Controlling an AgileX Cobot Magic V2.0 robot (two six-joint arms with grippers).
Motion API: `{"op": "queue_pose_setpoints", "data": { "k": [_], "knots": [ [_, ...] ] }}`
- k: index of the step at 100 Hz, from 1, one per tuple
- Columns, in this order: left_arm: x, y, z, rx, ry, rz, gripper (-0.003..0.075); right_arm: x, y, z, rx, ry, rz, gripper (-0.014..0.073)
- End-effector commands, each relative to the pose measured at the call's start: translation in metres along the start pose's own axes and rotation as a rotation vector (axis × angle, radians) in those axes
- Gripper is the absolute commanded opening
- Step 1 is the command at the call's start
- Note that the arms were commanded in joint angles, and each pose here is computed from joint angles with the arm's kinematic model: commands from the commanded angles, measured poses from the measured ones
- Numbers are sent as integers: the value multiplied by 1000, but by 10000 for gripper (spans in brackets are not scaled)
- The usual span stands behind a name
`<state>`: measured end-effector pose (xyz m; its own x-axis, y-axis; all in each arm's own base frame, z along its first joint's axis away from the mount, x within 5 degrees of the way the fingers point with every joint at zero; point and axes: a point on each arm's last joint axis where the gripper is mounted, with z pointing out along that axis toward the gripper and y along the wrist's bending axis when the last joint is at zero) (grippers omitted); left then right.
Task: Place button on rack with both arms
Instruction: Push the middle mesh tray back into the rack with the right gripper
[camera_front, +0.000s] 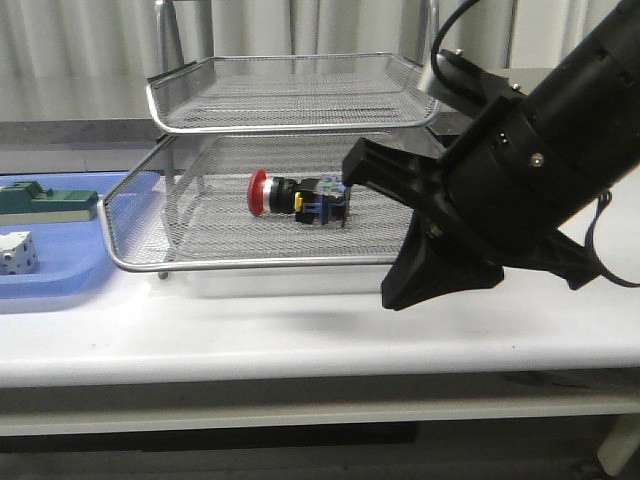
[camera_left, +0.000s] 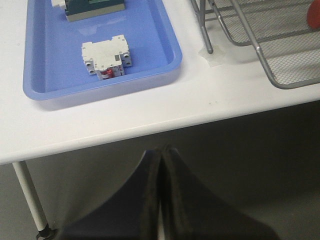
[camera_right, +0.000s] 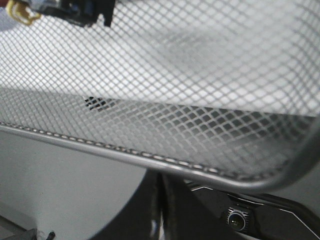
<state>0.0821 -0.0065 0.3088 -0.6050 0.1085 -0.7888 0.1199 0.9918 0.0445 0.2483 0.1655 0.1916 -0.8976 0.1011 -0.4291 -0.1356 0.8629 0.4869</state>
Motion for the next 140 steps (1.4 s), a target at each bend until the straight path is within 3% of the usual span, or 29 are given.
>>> {"op": "queue_pose_setpoints", "data": {
  "k": [1, 30, 66, 107, 140],
  "knots": [
    [-13, 0, -5, 0, -92, -21, -21, -18, 12, -5, -32, -76, -14, -59],
    [-13, 0, -5, 0, -92, -21, -21, -43, 22, 17, -36, -91, -50, -59],
    [-13, 0, -5, 0, -92, -21, -21, -75, 35, 29, -44, -187, -88, -59],
    [-13, 0, -5, 0, -92, -21, -21, -92, 31, 30, 7, -340, -112, -59],
    [-13, 0, -5, 0, -92, -21, -21, -82, 35, 30, -32, -235, -120, -59]
  ]
}}
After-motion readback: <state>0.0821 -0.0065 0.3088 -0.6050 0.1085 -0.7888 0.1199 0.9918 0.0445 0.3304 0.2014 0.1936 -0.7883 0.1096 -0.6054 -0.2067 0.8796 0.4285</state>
